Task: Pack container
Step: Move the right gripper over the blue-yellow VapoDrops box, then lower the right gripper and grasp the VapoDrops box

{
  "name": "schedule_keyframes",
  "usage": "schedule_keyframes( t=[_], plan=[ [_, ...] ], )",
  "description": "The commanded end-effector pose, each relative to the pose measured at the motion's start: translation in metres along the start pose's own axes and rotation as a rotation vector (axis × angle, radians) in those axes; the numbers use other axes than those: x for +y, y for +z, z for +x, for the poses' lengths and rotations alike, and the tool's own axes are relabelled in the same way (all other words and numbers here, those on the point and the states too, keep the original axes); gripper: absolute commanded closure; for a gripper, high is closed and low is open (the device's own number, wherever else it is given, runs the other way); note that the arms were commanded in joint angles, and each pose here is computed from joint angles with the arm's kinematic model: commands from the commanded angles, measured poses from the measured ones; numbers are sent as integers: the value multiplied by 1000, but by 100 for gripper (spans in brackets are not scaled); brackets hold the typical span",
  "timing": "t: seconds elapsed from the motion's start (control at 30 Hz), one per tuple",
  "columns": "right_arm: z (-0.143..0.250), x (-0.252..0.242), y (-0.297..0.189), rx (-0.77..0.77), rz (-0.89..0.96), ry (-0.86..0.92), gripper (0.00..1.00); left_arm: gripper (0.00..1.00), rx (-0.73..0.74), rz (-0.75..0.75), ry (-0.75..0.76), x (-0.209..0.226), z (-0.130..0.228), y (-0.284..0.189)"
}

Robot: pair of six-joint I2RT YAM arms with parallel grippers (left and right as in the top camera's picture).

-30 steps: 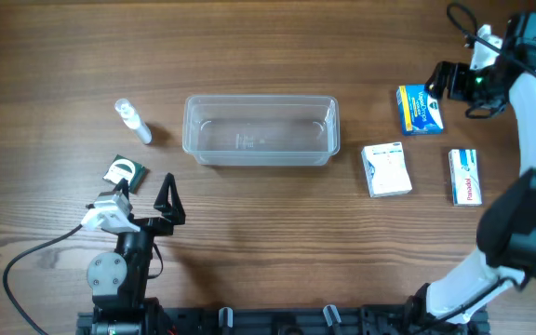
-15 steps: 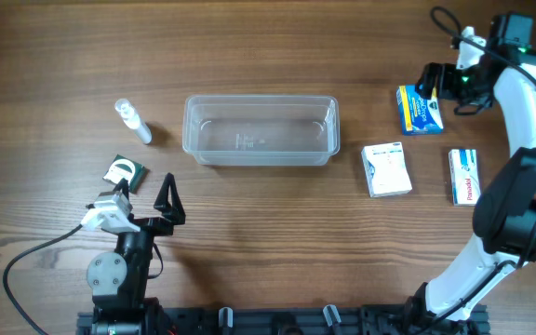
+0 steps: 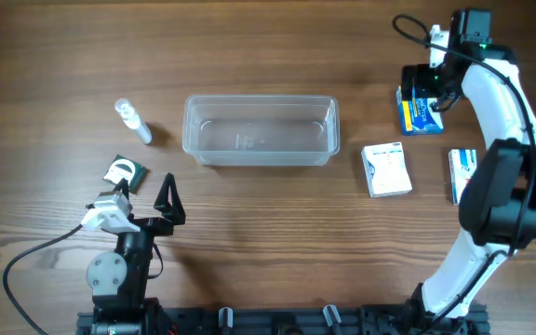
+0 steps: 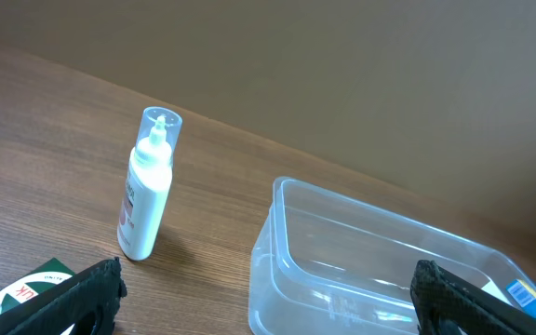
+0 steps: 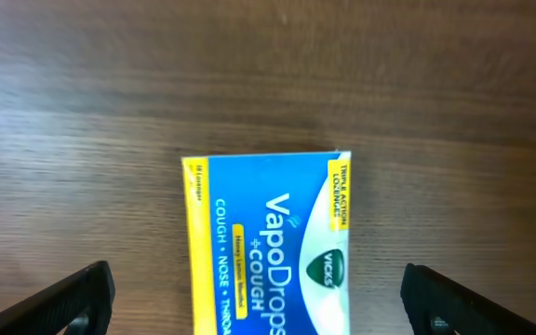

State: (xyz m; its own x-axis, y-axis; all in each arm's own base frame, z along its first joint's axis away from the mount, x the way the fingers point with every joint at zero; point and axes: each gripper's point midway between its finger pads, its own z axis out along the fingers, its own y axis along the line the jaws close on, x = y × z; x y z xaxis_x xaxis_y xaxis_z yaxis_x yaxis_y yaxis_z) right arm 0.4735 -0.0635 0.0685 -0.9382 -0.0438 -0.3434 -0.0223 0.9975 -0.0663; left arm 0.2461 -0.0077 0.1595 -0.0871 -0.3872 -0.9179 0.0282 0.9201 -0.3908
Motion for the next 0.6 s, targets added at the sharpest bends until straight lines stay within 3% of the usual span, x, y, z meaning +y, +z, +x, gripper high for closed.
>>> schedule_keyframes(
  t=[0.0, 0.57],
  plan=[
    [9, -4, 21, 47, 21, 17, 0, 0, -4, -20, 8, 5, 1, 0],
    [41, -8, 39, 160, -3, 70, 0, 0, -4, -20, 8, 5, 1, 0]
  ],
)
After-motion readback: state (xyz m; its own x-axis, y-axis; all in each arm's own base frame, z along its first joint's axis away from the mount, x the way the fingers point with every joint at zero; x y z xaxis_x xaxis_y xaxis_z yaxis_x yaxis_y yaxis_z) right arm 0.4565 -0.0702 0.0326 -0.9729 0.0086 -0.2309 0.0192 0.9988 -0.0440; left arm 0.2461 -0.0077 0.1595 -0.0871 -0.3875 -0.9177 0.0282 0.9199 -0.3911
